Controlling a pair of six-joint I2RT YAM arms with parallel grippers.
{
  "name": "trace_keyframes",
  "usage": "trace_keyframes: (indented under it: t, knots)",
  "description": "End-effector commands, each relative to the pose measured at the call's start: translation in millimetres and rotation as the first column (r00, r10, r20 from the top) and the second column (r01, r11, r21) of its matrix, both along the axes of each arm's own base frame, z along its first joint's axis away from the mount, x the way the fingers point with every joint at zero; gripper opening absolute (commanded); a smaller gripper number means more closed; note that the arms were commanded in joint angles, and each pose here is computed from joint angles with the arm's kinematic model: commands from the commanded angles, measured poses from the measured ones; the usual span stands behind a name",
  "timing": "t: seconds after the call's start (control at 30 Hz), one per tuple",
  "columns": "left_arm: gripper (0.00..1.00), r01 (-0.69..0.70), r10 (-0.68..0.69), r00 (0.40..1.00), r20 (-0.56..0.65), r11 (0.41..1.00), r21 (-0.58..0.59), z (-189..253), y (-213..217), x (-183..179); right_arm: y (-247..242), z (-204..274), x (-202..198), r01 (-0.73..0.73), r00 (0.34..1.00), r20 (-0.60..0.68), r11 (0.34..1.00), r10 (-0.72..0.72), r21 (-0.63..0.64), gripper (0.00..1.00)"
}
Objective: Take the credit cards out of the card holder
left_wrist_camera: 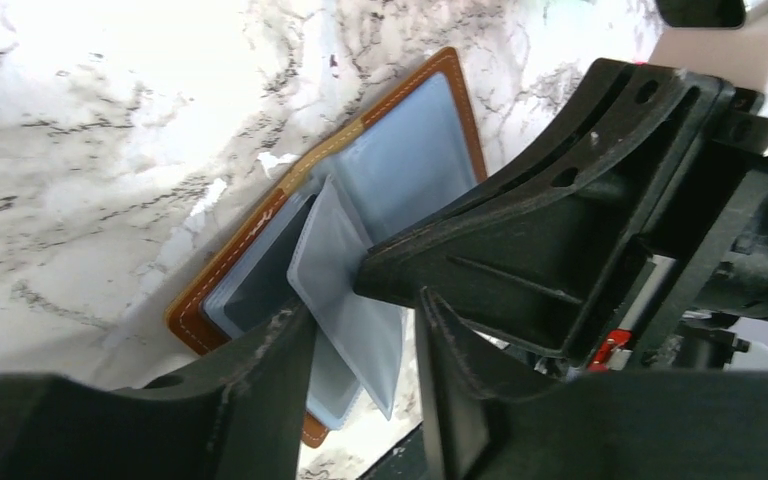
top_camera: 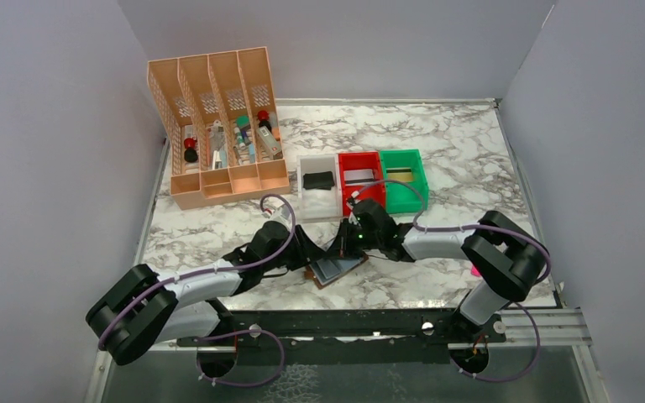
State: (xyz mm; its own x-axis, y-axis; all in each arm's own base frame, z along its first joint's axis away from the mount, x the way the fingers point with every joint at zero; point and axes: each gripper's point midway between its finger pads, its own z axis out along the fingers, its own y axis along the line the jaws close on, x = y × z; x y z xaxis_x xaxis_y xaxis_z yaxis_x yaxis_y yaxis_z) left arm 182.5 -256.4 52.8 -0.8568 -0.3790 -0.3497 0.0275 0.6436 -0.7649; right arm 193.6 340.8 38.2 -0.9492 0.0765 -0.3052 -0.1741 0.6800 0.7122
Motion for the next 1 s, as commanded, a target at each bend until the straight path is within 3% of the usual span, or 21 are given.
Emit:
trace_keyframes:
  t: [0.0,0.4,0.73,0.9,0.97]
  knots:
    - [0.40,0.052,-0.048,0.998,0.052,0.996,-0.077,21.3,-14.8,0.4,-0.7,15.0,3.1,-0.001,0.999,0.039,0.999,-0.001,0.040,0.05]
    - [0.40,0.179,-0.169,0.980,0.100,0.979,-0.101,35.5,-42.3,4.7,-51.8,13.7,27.0,0.171,0.976,0.172,0.963,-0.136,-0.208,0.32]
    - [0.40,0.249,-0.242,0.967,0.081,0.964,-0.092,28.2,-71.9,9.4,-107.2,22.4,38.2,0.354,0.916,0.310,0.874,-0.253,-0.334,0.36]
    - [0.35,0.163,-0.161,0.985,0.064,0.986,-0.036,8.5,-55.8,14.4,-101.1,30.2,31.5,0.313,0.925,0.306,0.906,-0.224,-0.285,0.36]
    - [0.39,0.118,-0.114,0.988,0.105,0.993,-0.029,14.3,-45.2,17.6,-92.7,33.8,27.9,0.273,0.936,0.294,0.927,-0.194,-0.256,0.35]
